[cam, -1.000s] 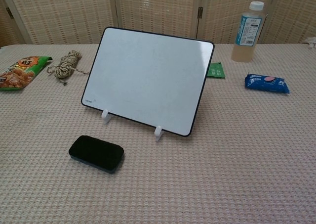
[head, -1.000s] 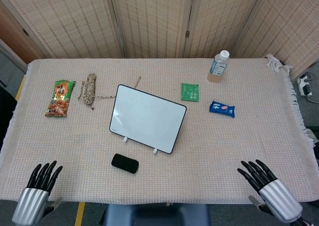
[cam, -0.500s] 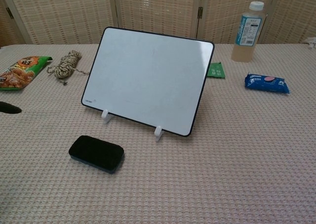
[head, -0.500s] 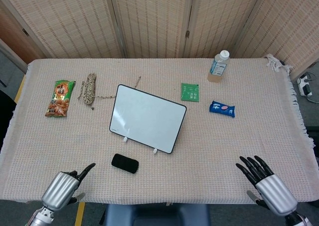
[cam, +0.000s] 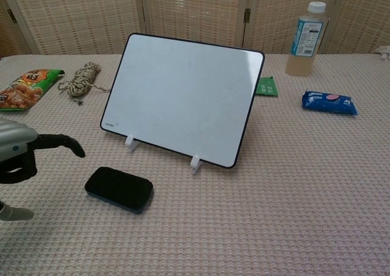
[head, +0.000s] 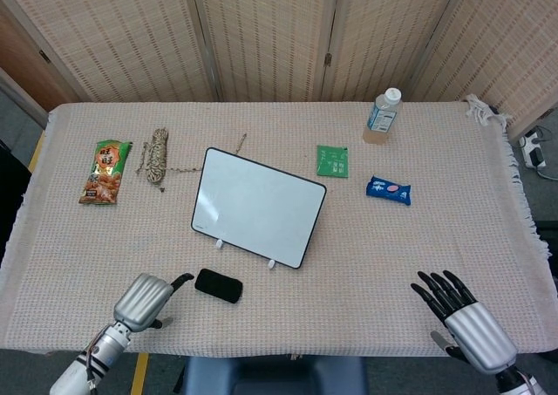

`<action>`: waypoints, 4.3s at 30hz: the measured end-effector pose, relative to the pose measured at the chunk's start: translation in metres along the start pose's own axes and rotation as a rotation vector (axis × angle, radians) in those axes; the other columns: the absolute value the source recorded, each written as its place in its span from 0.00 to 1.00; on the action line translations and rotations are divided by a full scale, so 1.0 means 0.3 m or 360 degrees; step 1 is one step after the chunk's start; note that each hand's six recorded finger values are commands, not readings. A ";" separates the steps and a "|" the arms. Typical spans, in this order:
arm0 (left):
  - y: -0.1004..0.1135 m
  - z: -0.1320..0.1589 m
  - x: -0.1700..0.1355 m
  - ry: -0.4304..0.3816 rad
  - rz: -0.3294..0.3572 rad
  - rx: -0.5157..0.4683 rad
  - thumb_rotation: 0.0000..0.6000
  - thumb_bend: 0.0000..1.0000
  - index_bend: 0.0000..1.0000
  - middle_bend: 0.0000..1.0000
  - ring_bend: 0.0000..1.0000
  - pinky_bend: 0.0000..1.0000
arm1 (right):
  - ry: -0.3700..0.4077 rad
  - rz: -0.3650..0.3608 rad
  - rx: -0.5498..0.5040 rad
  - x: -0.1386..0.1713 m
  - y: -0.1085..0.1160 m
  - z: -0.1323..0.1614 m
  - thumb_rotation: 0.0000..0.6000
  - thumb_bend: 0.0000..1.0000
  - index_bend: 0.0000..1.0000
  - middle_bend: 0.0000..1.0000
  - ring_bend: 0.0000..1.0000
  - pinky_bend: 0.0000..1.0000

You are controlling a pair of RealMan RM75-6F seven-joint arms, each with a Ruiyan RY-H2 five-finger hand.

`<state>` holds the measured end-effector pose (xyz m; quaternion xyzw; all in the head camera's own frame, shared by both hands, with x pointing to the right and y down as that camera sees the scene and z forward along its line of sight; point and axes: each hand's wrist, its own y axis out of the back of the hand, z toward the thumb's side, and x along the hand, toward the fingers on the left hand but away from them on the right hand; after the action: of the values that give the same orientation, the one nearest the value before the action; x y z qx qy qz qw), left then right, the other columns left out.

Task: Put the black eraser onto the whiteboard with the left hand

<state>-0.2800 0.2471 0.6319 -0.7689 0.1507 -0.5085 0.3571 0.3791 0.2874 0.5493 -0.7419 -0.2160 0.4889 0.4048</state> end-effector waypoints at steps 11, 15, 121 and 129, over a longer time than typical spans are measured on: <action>-0.020 0.057 0.169 -0.0101 -0.0112 -0.0048 1.00 0.26 0.27 1.00 0.99 1.00 | -0.0003 0.0028 -0.0038 -0.011 0.001 -0.013 1.00 0.35 0.00 0.00 0.00 0.00; -0.025 0.048 0.194 -0.0077 -0.0149 -0.0055 1.00 0.26 0.28 1.00 0.99 1.00 | 0.0009 0.0050 -0.0040 -0.016 -0.005 -0.008 1.00 0.35 0.00 0.00 0.00 0.00; 0.115 0.164 0.552 0.0107 0.0965 -0.0131 1.00 0.24 0.25 1.00 1.00 1.00 | -0.0009 0.0029 -0.0154 -0.015 0.042 -0.056 1.00 0.35 0.00 0.00 0.00 0.00; 0.111 0.112 0.380 0.0116 0.0942 -0.0140 1.00 0.24 0.25 0.62 0.48 0.80 | 0.0007 0.0019 -0.0141 -0.005 0.040 -0.046 1.00 0.35 0.00 0.00 0.00 0.00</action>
<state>-0.1959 0.1692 0.6779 -0.6875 0.4031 -0.4025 0.4504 0.3899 0.2740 0.5430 -0.7614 -0.2321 0.4798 0.3690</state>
